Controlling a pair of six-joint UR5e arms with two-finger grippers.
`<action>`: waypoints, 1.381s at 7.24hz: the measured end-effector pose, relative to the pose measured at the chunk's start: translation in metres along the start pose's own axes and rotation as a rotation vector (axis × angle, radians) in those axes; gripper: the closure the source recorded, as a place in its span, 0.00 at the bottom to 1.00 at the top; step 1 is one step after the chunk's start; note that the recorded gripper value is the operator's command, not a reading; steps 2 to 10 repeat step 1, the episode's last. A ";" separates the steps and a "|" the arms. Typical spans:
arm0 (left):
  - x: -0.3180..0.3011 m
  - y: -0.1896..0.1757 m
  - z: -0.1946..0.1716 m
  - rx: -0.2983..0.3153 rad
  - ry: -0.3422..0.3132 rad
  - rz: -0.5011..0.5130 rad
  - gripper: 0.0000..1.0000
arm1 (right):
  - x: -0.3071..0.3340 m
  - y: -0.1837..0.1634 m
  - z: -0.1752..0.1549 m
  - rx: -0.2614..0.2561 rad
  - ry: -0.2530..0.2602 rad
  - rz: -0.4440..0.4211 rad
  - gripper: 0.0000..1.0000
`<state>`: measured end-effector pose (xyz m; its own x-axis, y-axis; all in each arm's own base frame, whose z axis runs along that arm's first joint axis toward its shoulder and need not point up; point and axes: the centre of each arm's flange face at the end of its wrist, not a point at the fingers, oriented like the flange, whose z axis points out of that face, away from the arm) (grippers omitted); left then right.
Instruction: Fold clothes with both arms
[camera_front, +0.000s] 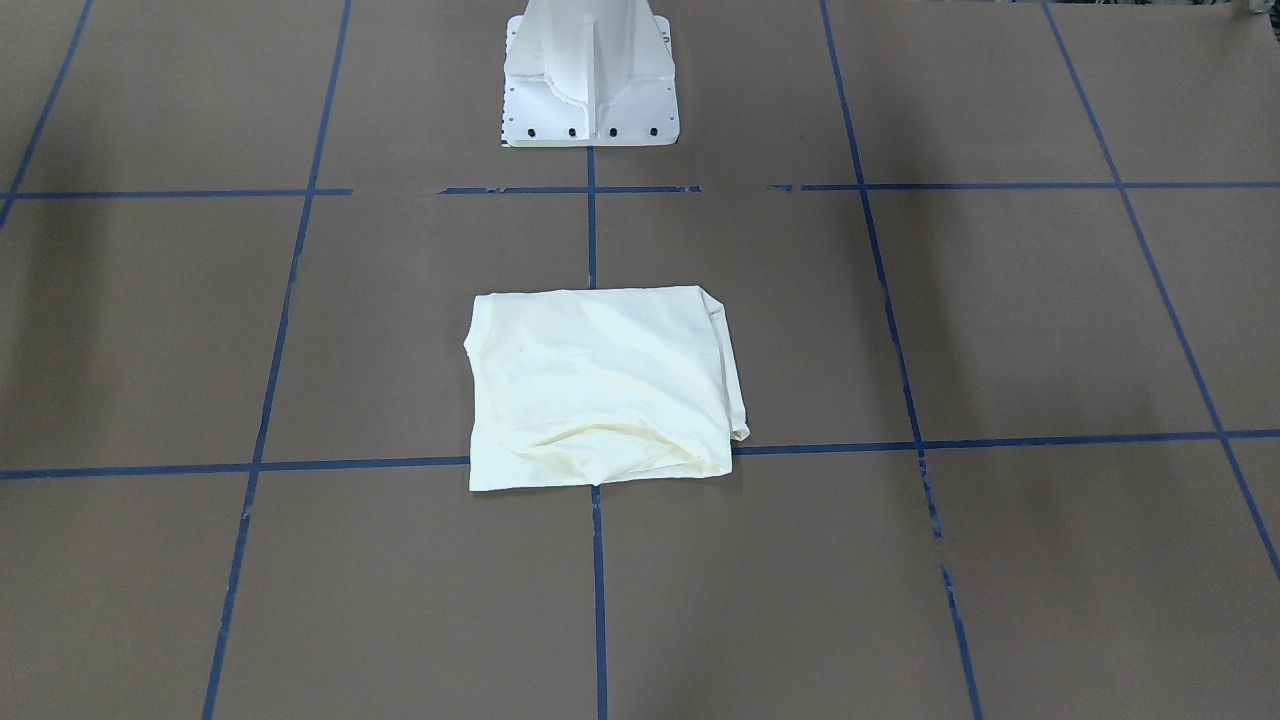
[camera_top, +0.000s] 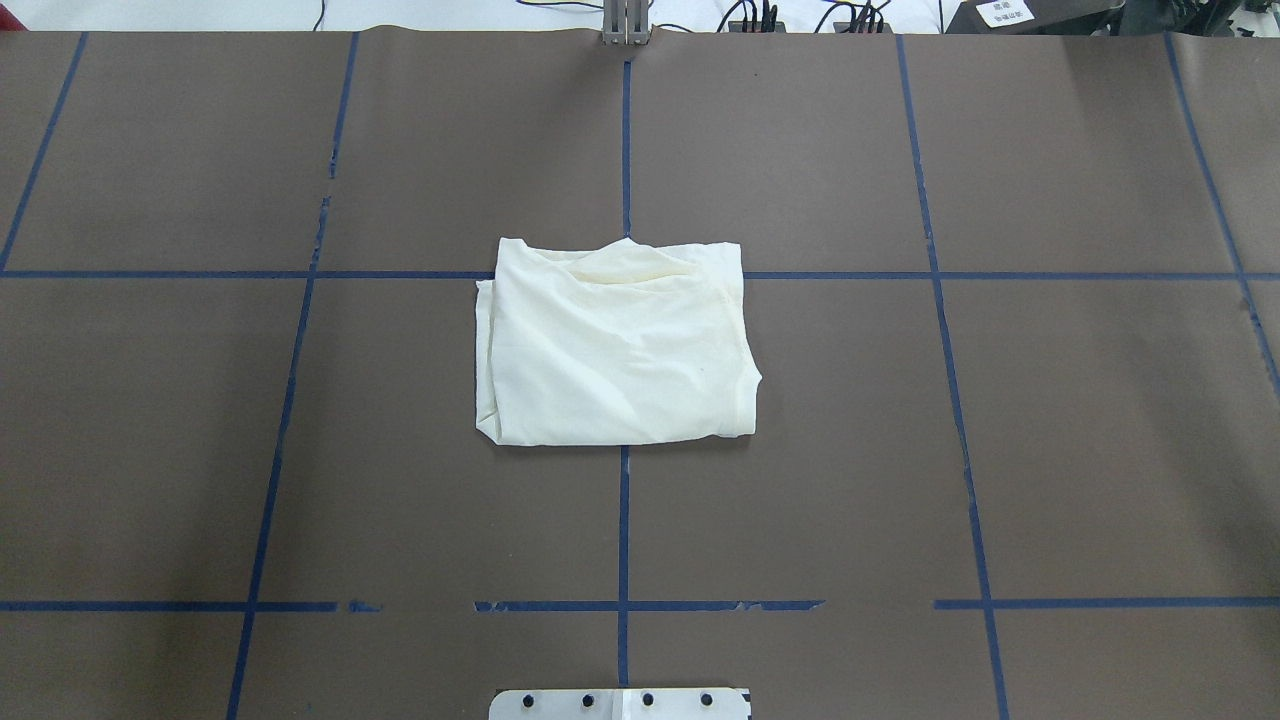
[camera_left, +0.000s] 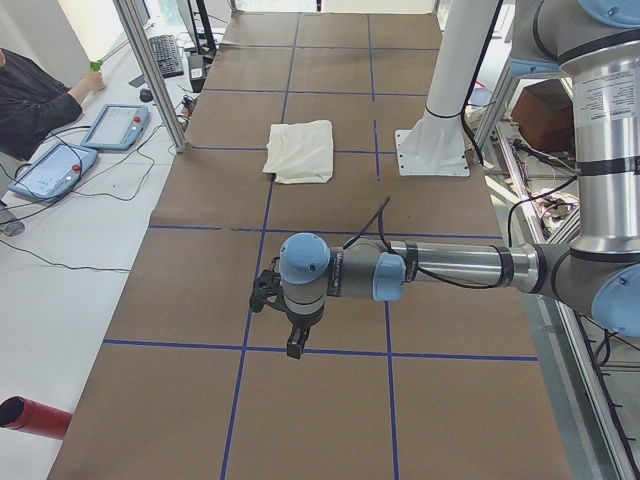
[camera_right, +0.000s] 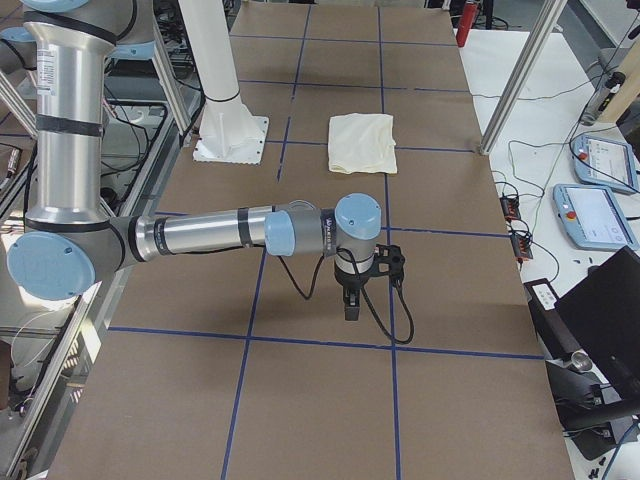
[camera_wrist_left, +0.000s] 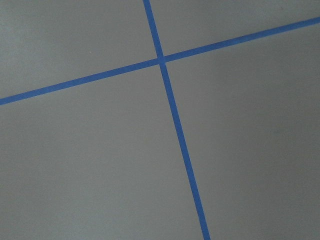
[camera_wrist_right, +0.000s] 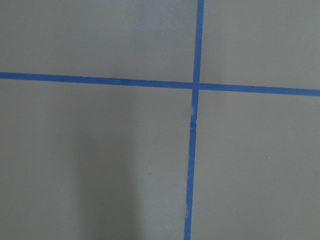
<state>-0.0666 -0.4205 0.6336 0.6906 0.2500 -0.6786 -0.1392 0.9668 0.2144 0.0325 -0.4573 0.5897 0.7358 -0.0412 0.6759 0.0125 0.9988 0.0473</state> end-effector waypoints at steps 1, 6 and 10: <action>0.000 0.000 0.000 0.000 0.000 0.000 0.00 | 0.000 0.000 0.000 0.000 0.000 0.000 0.00; 0.000 0.000 0.000 0.000 0.000 0.000 0.00 | 0.000 0.000 0.000 0.000 0.000 0.000 0.00; 0.000 0.000 0.000 0.000 0.000 0.000 0.00 | 0.000 0.000 0.000 0.000 0.000 0.000 0.00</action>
